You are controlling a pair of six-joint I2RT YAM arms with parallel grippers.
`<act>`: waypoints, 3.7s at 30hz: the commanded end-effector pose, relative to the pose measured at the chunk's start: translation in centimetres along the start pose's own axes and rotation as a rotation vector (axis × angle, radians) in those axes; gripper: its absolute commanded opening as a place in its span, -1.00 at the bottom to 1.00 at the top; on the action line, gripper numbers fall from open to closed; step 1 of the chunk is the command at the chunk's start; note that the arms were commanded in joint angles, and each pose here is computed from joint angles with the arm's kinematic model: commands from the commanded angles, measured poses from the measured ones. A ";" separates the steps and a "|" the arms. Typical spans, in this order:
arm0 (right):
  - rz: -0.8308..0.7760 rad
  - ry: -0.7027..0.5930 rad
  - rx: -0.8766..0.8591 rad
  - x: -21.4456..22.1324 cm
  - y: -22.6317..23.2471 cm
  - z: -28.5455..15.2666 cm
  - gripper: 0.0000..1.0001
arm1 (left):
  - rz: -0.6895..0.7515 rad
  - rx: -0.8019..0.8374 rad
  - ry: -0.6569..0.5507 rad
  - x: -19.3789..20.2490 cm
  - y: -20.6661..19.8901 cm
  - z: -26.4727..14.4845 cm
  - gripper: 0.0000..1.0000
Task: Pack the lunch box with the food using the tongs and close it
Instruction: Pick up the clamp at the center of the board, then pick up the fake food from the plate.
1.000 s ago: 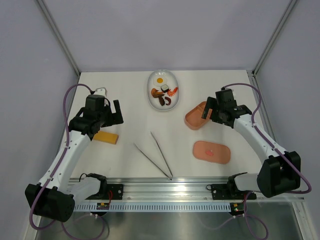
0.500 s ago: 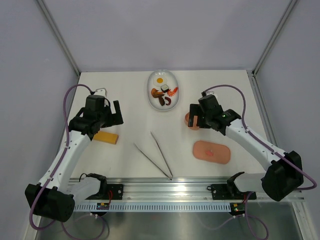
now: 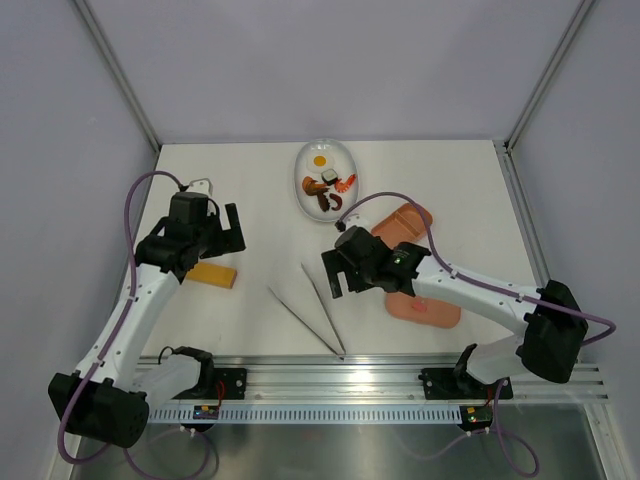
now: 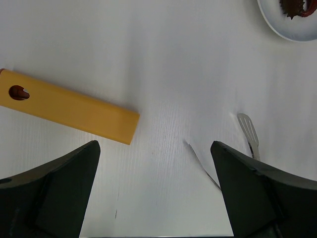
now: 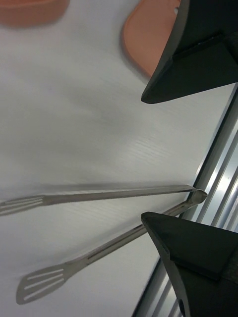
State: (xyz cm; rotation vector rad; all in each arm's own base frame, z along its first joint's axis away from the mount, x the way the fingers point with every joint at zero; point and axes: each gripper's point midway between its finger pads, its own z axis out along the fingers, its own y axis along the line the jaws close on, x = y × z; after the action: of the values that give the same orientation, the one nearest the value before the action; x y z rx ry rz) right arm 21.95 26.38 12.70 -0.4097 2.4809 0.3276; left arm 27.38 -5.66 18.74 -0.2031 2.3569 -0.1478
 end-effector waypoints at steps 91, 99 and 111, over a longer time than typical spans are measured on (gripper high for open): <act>-0.228 -0.079 -0.011 -8.0 1.7 0.2 -0.27 | -0.047 0.041 -0.110 -3.9 -1.4 -1.4 0.98; -0.072 -0.084 0.042 -14.5 -2.9 -3.1 -0.27 | -0.056 0.053 -0.119 -4.2 -1.7 -1.4 0.98; -0.011 -0.013 0.047 -18.9 -3.9 0.0 -0.19 | -0.059 0.053 -0.105 -3.6 -1.6 -1.2 0.98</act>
State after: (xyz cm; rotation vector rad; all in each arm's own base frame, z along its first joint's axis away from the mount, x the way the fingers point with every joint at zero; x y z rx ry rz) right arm 38.10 26.39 22.42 -0.3831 2.4561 0.2365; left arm 28.28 -6.03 20.59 -0.2505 2.3046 -0.1855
